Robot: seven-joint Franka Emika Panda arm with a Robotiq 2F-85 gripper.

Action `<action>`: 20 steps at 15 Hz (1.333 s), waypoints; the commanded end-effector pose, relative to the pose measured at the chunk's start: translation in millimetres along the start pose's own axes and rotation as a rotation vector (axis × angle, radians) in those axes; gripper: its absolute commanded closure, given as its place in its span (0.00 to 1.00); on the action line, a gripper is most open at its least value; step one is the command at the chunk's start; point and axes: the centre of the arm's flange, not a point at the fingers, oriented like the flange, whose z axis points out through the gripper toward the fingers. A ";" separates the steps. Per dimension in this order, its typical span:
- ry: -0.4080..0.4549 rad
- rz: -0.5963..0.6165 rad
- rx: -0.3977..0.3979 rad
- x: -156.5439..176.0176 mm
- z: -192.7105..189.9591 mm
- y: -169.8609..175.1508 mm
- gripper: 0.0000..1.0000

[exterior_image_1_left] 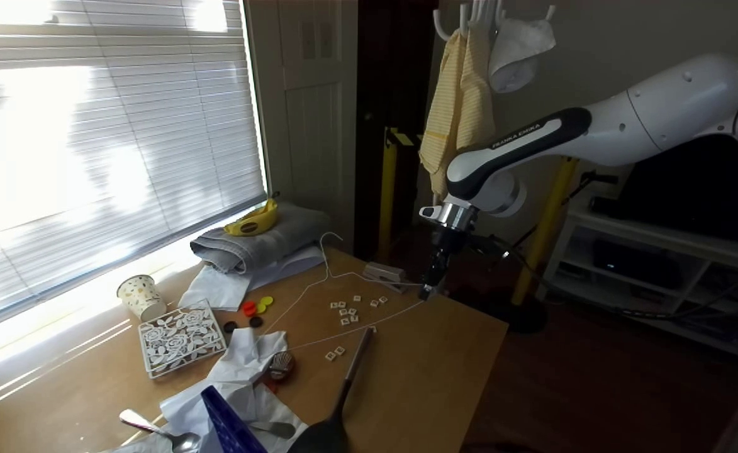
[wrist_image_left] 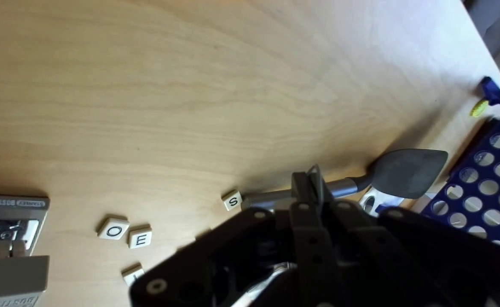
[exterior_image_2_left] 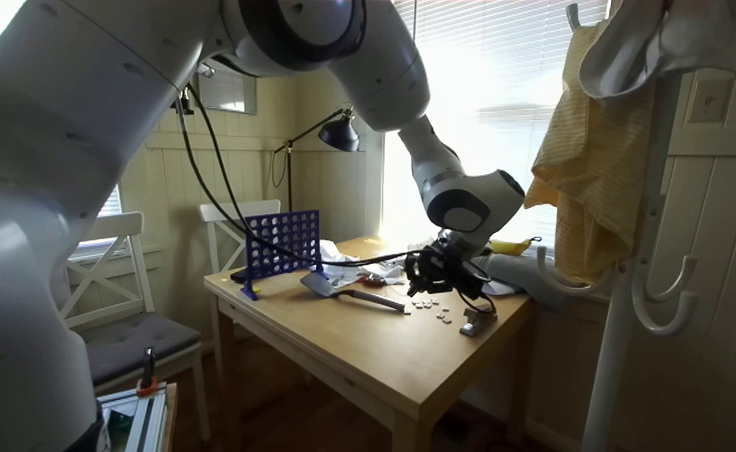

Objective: Pick up the hang wire from the stand and put it on the table

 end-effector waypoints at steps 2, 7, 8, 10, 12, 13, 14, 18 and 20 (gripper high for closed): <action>0.137 -0.009 -0.055 3.5 9.2 -1.1 0.99; 0.253 0.015 0.042 6.5 38.5 15.2 0.72; 0.256 0.024 0.063 5.9 42.1 17.3 0.71; 0.258 0.062 0.077 3.1 49.5 20.1 0.59; 0.259 0.088 0.071 2.1 54.5 20.4 0.45; 0.253 0.096 0.059 2.0 56.0 18.5 0.39; 0.241 0.098 0.045 2.5 56.9 15.8 0.31; 0.175 0.141 -0.137 7.4 53.6 -15.5 0.05; 0.162 0.170 -0.224 14.7 51.0 -37.9 0.00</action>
